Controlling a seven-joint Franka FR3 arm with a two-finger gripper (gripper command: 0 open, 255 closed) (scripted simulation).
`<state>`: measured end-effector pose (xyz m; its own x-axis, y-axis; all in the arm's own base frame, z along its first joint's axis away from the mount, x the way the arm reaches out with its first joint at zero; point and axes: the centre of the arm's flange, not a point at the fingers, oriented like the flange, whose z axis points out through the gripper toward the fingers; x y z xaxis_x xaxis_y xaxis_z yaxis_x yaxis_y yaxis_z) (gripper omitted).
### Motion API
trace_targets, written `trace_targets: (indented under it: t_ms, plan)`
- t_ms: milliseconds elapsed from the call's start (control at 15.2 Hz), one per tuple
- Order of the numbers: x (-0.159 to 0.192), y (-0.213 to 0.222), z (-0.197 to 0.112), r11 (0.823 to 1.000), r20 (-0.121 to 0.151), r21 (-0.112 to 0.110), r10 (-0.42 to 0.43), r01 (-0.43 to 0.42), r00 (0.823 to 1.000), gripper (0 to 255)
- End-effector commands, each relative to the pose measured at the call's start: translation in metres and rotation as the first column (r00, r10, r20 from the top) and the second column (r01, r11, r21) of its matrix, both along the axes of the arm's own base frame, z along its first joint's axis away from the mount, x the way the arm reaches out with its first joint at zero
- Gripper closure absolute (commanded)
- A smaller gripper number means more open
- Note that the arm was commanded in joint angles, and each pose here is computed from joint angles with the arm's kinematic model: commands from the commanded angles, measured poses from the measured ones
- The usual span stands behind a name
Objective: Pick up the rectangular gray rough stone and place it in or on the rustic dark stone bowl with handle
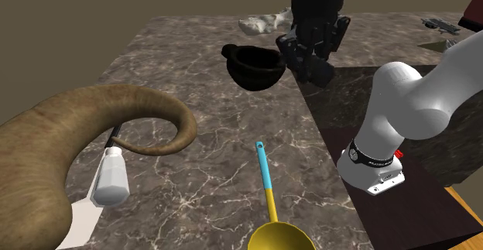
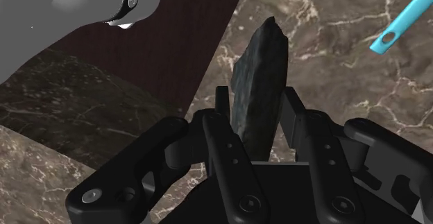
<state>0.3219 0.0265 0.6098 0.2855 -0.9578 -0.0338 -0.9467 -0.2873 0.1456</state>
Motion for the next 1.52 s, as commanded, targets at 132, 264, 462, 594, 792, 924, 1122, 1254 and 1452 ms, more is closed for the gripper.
trace_targets:
  t_ms: [132, 264, 462, 594, 792, 924, 1122, 1254, 1452]
  plan:
    - [0.001, 0.000, 0.021, 1.000, 0.000, 0.000, 0.000, 0.000, 1.000, 255]
    - [0.001, 0.000, 0.032, 1.000, 0.000, 0.000, 0.000, 0.000, 1.000, 255]
    - [0.001, 0.000, 0.048, 1.000, 0.000, 0.000, 0.000, 0.000, 1.000, 255]
    - [0.004, -0.012, 0.048, 1.000, 0.000, 0.000, 0.000, 0.000, 1.000, 255]
    - [0.016, -0.050, 0.047, 1.000, 0.000, 0.000, 0.000, 0.000, 1.000, 255]
    - [0.024, -0.075, 0.046, 1.000, 0.000, 0.000, 0.000, 0.000, 1.000, 255]
    - [0.036, -0.113, 0.045, 1.000, 0.000, 0.000, 0.000, 0.000, 1.000, 255]
    - [0.044, -0.138, 0.045, 1.000, 0.000, 0.000, 0.000, 0.000, 1.000, 255]
    - [0.056, -0.176, 0.044, 1.000, 0.000, 0.000, 0.000, 0.000, 1.000, 255]
